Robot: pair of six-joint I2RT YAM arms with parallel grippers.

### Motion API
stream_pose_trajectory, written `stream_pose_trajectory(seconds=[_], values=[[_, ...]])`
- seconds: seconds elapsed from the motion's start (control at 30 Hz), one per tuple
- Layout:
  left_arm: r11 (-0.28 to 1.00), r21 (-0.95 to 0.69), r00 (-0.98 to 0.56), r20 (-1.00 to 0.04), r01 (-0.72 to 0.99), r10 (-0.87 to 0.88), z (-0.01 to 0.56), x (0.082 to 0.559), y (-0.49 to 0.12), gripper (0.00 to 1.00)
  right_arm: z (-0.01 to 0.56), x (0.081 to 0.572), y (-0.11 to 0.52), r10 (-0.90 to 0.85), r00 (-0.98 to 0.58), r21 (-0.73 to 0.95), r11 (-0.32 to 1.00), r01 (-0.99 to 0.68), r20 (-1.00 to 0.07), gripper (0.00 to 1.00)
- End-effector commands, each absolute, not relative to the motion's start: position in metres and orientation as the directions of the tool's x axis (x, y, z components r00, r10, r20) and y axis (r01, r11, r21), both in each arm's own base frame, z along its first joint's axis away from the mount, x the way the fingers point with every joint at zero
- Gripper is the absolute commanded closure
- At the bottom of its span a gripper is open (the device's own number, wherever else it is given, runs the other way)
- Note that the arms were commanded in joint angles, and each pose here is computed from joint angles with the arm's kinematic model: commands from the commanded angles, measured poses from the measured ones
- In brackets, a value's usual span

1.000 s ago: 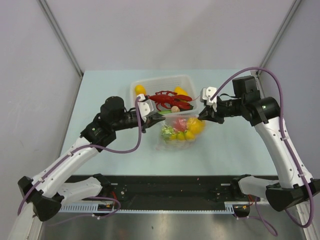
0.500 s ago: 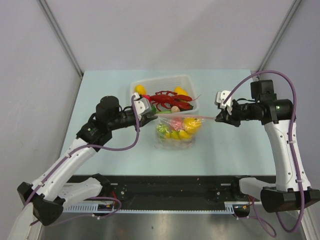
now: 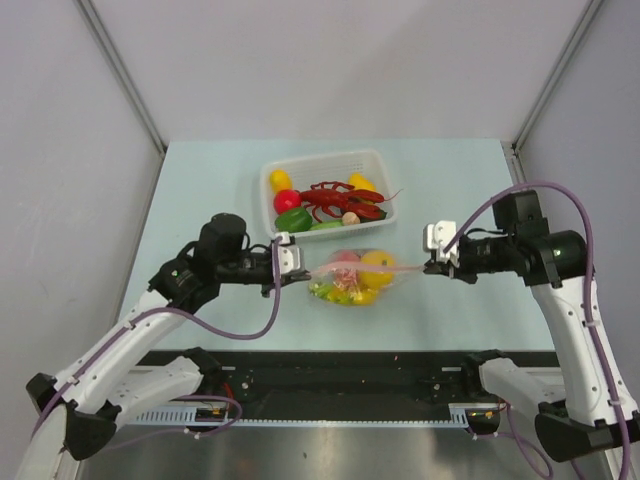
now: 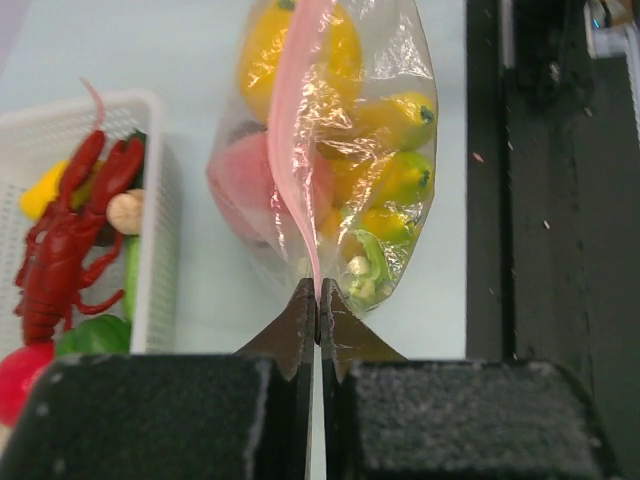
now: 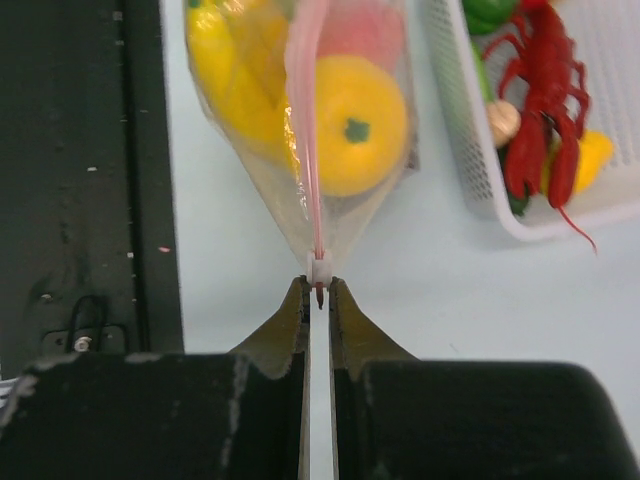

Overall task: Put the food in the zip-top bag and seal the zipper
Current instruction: Place the zipper food storage bag at the center of the board.

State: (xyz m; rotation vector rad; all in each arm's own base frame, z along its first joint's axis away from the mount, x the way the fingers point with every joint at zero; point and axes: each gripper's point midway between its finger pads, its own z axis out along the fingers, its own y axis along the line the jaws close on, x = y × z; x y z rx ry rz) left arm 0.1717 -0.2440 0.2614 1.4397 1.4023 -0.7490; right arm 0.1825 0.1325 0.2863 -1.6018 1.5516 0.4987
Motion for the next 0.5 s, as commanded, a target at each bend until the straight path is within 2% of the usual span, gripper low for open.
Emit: stream_pose_trajectory(seconds=[0.0,0.27,0.33,0.47], values=[[-0.062,0.185,0.193,-0.868,0.981,0.458,0.223,0.140,-0.245,1.00,0.261,0.127,0.144,-0.642,0.018,-0.061,0.044,-0.997,-0.766,1.00],[-0.145,0.114,0.176,-0.810,0.983,0.559,0.158,0.145,-0.250,1.00,0.206,0.135,0.167,-0.673,-0.084,0.131,-0.020,-0.991,-0.735,1.00],[-0.129,0.134,0.184,-0.805,0.982,0.563,0.150,0.155,-0.254,1.00,0.194,0.141,0.170,-0.683,-0.110,0.164,-0.015,-0.986,-0.722,1.00],[-0.066,0.164,0.171,-0.786,0.984,0.594,0.131,0.177,-0.258,1.00,0.176,0.172,0.175,-0.701,-0.091,0.113,0.015,-0.994,-0.707,1.00]])
